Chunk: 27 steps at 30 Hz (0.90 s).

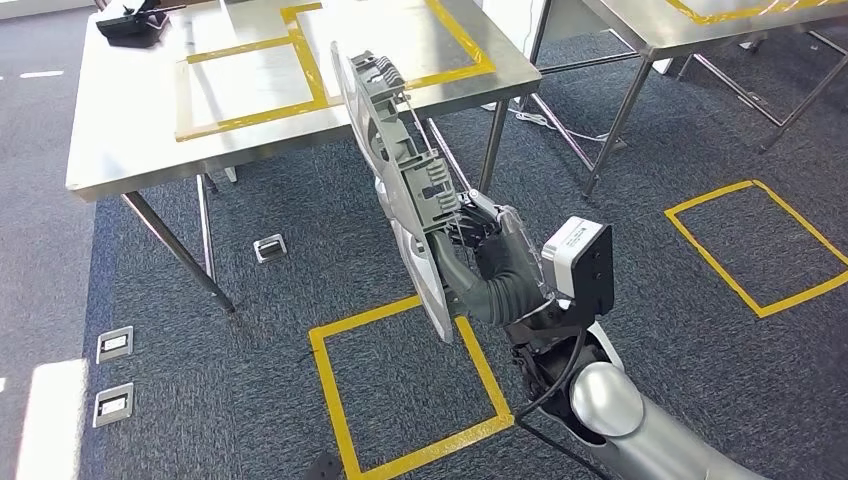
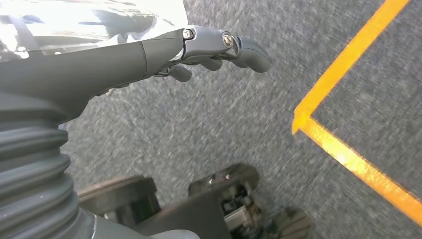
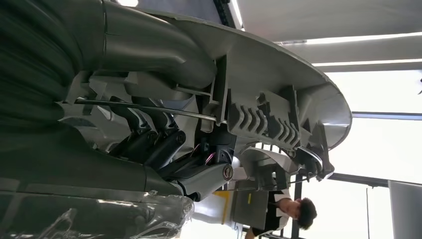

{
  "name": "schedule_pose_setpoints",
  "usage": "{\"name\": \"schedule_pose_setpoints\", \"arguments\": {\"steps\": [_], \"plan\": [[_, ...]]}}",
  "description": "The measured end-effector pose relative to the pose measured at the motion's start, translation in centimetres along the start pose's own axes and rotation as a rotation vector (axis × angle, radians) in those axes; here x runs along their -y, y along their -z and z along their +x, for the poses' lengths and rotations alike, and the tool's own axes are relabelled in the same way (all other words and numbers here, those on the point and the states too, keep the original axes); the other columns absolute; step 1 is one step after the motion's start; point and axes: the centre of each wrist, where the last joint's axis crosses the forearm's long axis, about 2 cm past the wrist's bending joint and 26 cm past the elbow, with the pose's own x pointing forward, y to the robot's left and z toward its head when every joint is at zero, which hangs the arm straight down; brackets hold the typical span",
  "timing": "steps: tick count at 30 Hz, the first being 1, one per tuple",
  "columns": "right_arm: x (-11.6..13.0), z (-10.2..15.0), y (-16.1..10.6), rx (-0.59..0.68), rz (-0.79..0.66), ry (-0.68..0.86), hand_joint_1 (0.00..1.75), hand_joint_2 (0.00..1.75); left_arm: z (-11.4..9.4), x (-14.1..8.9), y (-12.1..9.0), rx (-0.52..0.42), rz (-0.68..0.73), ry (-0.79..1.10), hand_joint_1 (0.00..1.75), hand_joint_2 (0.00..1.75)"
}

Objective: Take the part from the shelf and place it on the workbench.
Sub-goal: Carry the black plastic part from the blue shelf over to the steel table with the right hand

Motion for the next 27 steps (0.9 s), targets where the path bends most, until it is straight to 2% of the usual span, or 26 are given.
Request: {"name": "schedule_pose_setpoints", "arguments": {"steps": [27], "plan": [[-0.4, -1.0, -0.1, -0.043, 0.021, 0.001, 1.75, 1.75, -0.1, 0.1, -0.1, -0.01, -0.01, 0.009, 0.0, 1.75]]}}
